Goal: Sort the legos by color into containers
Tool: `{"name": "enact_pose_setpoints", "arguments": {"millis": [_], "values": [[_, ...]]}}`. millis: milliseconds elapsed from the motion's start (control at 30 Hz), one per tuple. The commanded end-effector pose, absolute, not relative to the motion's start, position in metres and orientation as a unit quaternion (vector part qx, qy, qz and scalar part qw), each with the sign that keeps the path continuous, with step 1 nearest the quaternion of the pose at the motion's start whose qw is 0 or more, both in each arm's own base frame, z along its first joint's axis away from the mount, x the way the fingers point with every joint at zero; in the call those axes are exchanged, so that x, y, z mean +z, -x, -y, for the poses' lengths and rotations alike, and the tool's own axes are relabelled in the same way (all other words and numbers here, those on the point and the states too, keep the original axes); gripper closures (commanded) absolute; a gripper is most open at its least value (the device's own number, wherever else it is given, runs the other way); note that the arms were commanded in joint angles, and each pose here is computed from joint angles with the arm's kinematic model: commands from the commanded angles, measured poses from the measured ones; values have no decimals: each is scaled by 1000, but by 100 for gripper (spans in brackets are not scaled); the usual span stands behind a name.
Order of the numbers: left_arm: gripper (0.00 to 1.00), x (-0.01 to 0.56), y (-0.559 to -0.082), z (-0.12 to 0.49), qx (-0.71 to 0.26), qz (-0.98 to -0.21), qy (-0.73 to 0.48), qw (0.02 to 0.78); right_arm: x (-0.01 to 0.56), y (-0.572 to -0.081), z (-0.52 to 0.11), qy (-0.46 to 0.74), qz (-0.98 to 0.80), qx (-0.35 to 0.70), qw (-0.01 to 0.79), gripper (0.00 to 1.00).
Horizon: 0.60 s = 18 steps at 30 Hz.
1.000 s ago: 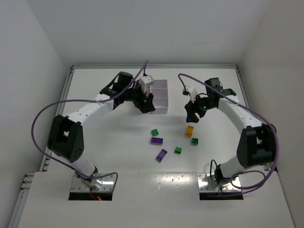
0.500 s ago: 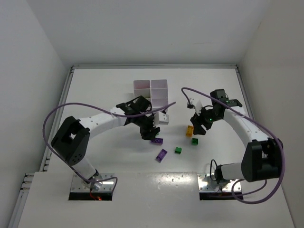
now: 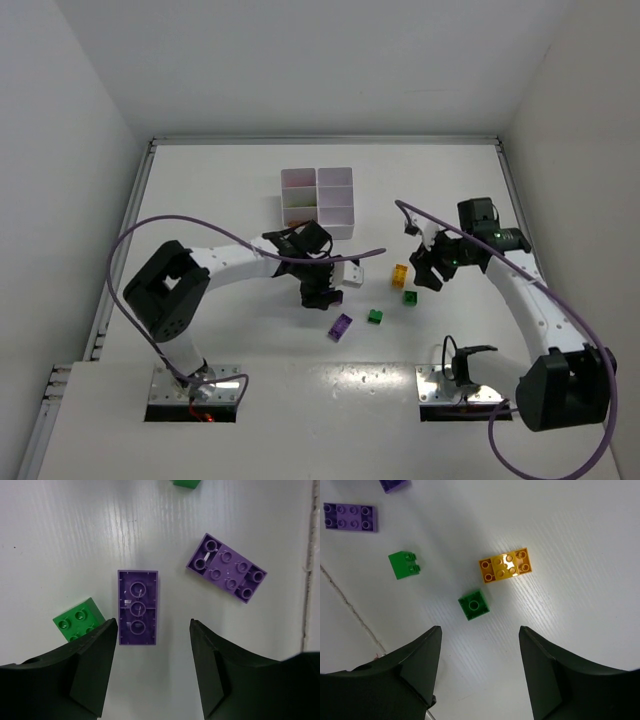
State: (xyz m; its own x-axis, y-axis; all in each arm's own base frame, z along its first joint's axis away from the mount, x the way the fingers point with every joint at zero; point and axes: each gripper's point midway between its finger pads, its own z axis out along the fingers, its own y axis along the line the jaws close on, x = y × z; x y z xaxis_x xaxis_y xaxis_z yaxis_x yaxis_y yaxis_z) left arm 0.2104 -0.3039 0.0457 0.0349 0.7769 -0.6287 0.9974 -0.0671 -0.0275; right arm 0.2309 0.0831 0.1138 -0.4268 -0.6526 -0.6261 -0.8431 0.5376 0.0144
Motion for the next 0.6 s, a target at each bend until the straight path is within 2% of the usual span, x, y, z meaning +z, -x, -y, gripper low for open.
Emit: {"name": "enact_pose_setpoints", "arguments": {"millis": [0,433,500,567], "values": [[34,45,-219,315,-242,-620,-706,242,119,-225,-83,441,-831,167,295,36],[34,27,-233,329,-240,-617,-713,233,128,-220,-82,446,-826,162,305,36],[40,26,-234,330,-240,-617,-713,232,133,-219,-83,452,-820,162,310,36],[53,26,-234,330,-241,-620,-710,231,136,-218,-84,464,-811,162,316,36]]}}
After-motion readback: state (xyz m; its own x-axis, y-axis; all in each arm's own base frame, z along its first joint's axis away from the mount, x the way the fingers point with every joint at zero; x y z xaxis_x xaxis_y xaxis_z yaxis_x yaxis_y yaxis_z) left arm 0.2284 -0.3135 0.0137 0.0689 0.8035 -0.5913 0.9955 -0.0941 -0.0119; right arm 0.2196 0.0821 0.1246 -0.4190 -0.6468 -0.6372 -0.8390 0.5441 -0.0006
